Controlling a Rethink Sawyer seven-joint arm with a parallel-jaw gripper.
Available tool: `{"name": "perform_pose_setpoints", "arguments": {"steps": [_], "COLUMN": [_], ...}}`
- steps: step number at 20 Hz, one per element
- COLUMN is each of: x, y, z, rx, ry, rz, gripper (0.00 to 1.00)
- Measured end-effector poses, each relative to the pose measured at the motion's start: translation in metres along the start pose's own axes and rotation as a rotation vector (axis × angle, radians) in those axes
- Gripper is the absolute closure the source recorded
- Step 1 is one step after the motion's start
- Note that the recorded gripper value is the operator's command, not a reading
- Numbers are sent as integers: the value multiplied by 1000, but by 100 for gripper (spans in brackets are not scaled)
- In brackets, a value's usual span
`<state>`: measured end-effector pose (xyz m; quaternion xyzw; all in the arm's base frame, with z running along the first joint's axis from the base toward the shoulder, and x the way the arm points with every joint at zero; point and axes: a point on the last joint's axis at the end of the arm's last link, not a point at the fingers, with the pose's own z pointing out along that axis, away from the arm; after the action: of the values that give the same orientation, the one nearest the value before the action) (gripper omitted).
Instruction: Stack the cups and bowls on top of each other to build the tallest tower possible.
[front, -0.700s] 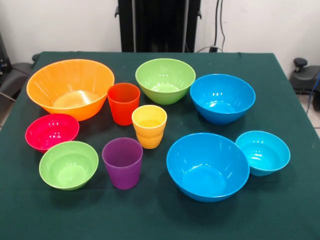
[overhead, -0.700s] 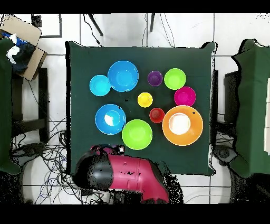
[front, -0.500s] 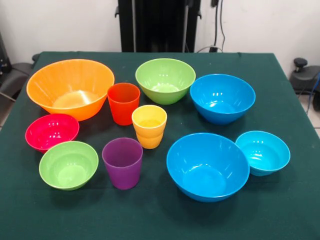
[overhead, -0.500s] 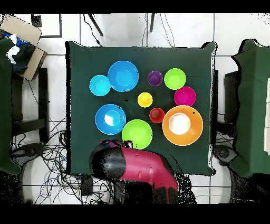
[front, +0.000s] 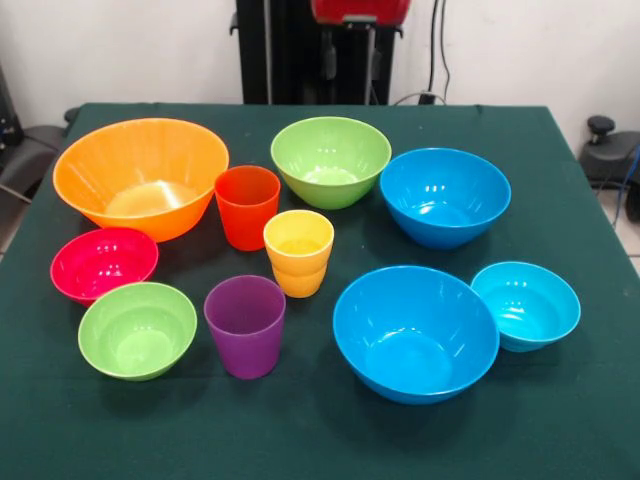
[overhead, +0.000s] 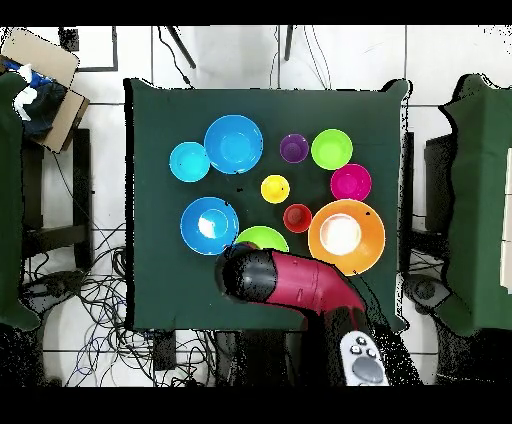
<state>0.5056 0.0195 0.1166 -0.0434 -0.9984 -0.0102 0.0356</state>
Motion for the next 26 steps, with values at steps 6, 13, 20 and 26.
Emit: {"name": "perform_pose_setpoints", "arguments": {"steps": [6,13,20,26], "x": [-6,-7,-10,-17], "y": [-6,2,6,6], "z": [29,49,44,29], "rx": [-20,-33,-34,-22], "ry": [35,57,43,9], "rz": [-26,-74,-90,-93], "gripper": [0,0,0,0]}}
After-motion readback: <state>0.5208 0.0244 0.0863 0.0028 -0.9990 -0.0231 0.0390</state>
